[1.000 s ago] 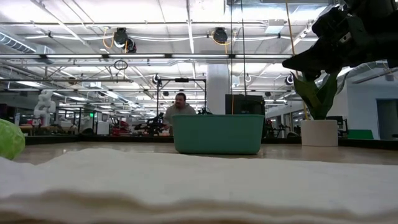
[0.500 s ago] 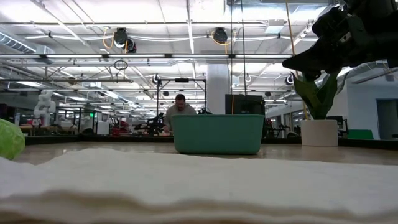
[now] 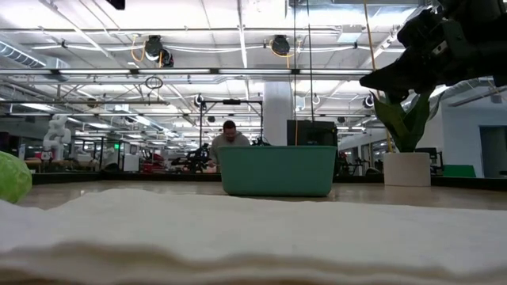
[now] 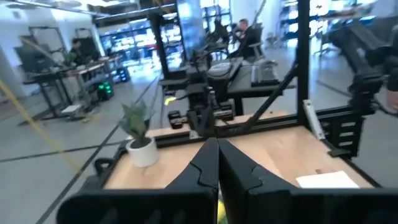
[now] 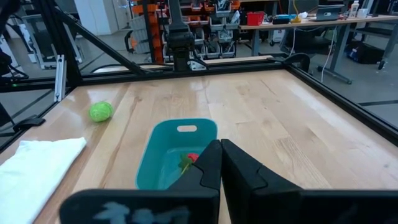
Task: Pick and placing Produce into tupperware
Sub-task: Put the green cabbage into the blue bin
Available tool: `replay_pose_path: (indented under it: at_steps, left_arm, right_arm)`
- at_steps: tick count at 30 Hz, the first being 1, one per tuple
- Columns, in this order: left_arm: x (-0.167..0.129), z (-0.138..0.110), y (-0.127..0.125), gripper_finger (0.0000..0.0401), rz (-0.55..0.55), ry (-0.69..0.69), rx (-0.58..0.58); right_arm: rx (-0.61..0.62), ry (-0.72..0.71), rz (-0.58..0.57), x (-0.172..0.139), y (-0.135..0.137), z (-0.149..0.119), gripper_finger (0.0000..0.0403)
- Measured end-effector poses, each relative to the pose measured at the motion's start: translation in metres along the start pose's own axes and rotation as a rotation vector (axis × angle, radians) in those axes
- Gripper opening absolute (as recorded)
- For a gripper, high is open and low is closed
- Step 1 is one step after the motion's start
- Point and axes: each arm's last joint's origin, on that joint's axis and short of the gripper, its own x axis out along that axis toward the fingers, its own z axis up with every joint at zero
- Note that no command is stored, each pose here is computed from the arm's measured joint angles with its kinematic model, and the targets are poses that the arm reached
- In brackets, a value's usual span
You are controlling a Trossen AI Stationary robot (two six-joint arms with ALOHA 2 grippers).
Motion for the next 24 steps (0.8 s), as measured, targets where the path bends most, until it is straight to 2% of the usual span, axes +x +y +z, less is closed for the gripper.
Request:
replay_pose_path:
  at_steps: [7, 11, 14, 18, 24]
  left_arm:
    - [0.003, -0.035, -0.006, 0.0001, -0.010, -0.058, -0.009]
    - [0.007, -0.055, -0.011, 0.0001, -0.073, -0.070, -0.032]
    - [0.009, -0.067, -0.013, 0.0001, -0.080, -0.084, -0.047]
    - [0.010, -0.077, -0.015, 0.0001, -0.088, -0.079, -0.065]
    - [0.010, -0.080, -0.016, 0.0001, -0.103, -0.068, -0.069]
  right_arm:
    - [0.000, 0.000, 0.000, 0.000, 0.000, 0.000, 0.0000]
    - [0.000, 0.000, 0.000, 0.000, 0.000, 0.000, 0.0000]
    - [0.000, 0.000, 0.000, 0.000, 0.000, 0.000, 0.0000]
    - [0.000, 0.000, 0.000, 0.000, 0.000, 0.000, 0.0000]
    - [0.000, 0.000, 0.000, 0.000, 0.000, 0.000, 0.0000]
